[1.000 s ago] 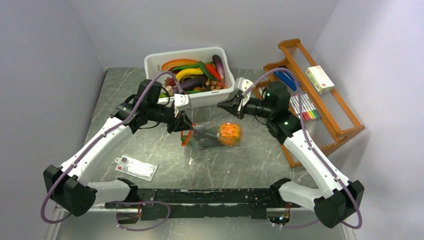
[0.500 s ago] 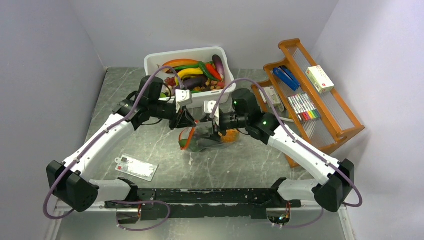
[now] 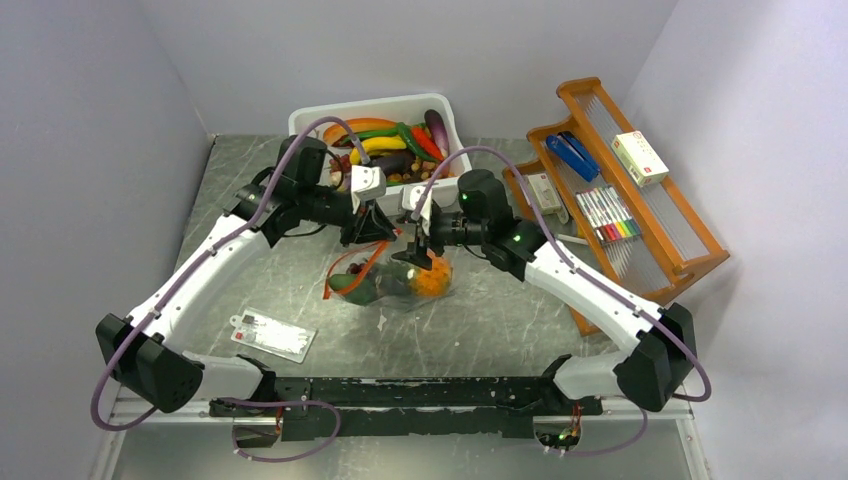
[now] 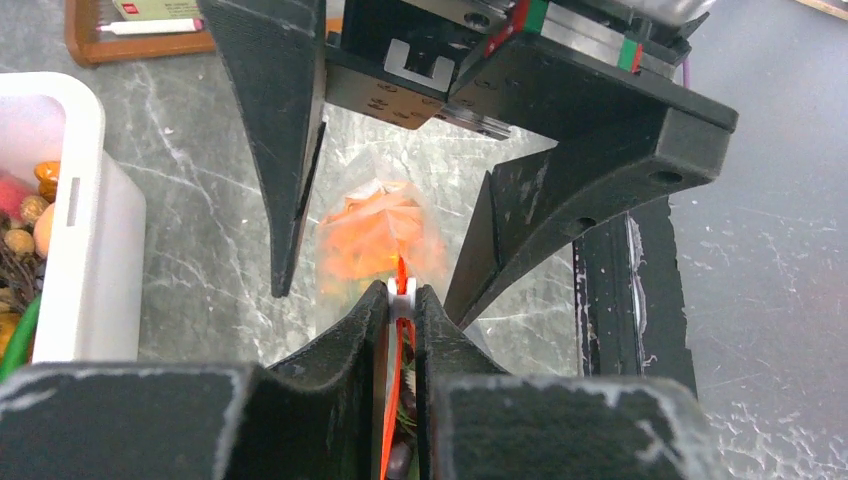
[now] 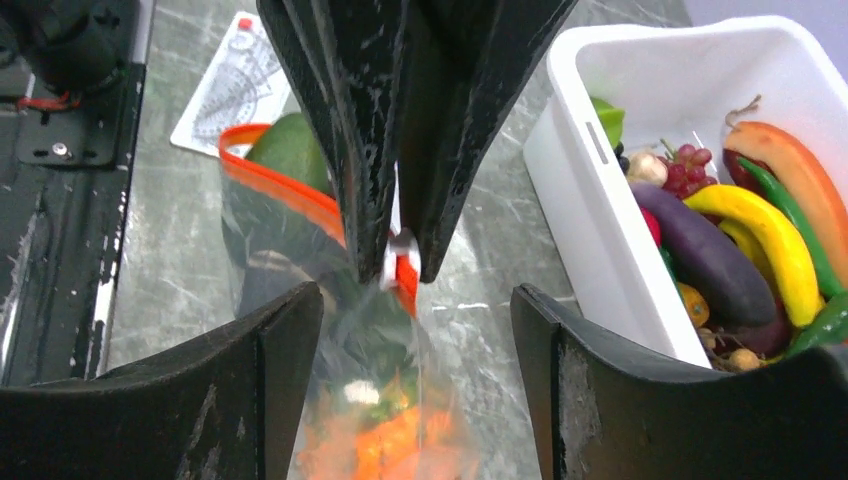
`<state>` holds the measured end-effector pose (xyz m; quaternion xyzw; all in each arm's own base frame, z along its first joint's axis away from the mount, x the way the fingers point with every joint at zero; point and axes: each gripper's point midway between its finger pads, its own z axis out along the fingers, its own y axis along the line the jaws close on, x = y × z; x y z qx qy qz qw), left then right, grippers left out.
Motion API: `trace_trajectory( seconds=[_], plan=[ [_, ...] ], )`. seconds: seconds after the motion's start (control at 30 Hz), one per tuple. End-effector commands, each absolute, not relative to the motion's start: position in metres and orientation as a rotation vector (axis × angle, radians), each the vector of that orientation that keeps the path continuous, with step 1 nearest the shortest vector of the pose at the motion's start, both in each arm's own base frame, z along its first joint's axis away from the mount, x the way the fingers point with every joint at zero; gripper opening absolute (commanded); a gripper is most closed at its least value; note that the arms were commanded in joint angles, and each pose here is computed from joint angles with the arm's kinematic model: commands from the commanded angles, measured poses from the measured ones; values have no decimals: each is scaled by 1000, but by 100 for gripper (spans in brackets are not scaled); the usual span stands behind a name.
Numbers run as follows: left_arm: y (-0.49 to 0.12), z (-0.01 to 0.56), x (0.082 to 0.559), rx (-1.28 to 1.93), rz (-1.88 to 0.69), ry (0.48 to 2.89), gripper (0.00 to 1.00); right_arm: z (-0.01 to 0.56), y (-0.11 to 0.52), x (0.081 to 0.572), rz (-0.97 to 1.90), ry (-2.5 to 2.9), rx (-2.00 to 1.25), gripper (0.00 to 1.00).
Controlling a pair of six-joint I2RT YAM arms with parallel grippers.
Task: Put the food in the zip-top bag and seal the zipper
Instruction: Zip the zipper food storage bag at the center of the board.
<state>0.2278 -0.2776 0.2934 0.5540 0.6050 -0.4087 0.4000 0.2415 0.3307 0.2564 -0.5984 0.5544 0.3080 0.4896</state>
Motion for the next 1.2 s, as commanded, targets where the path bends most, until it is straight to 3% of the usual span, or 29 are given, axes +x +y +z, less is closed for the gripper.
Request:
trace_trajectory(
  seconds=[0.0,0.1,0.13,0.2,0.23,0.4,0.63,0.87,1.07,1.1,1.13,1.17],
  plan=[
    [-280,307,219,1429,-1060,1424,7,249,343,237,849,1308,-1445,67],
    [-280,302,217,1428,-1067,1432,7,235,346,233,902,1307,-1426,58],
    [-279,299,217,1430,-1071,1440,7,235,346,233,900,1299,-1410,48],
    [-278,291,215,1434,-1077,1468,7,239,342,244,852,1317,-1355,5],
    [-277,287,215,1436,-1074,1487,7,245,338,252,836,1317,-1323,0],
    [-265,255,218,1422,-1008,1624,7,276,311,262,875,1243,-1201,0],
    [-256,222,223,1391,-945,1725,7,283,308,238,969,1142,-1229,0],
    [-268,244,229,1359,-972,1622,7,263,308,227,990,1178,-1318,0],
    [-276,251,223,1341,-1058,1558,7,285,305,222,989,1113,-1205,0],
    [-276,249,222,1326,-1074,1576,12,286,304,221,993,1108,-1198,0],
    [-276,248,222,1296,-1090,1610,27,287,303,219,994,1100,-1191,0],
    [-276,248,221,1283,-1098,1618,36,290,302,217,995,1087,-1181,0]
  ],
)
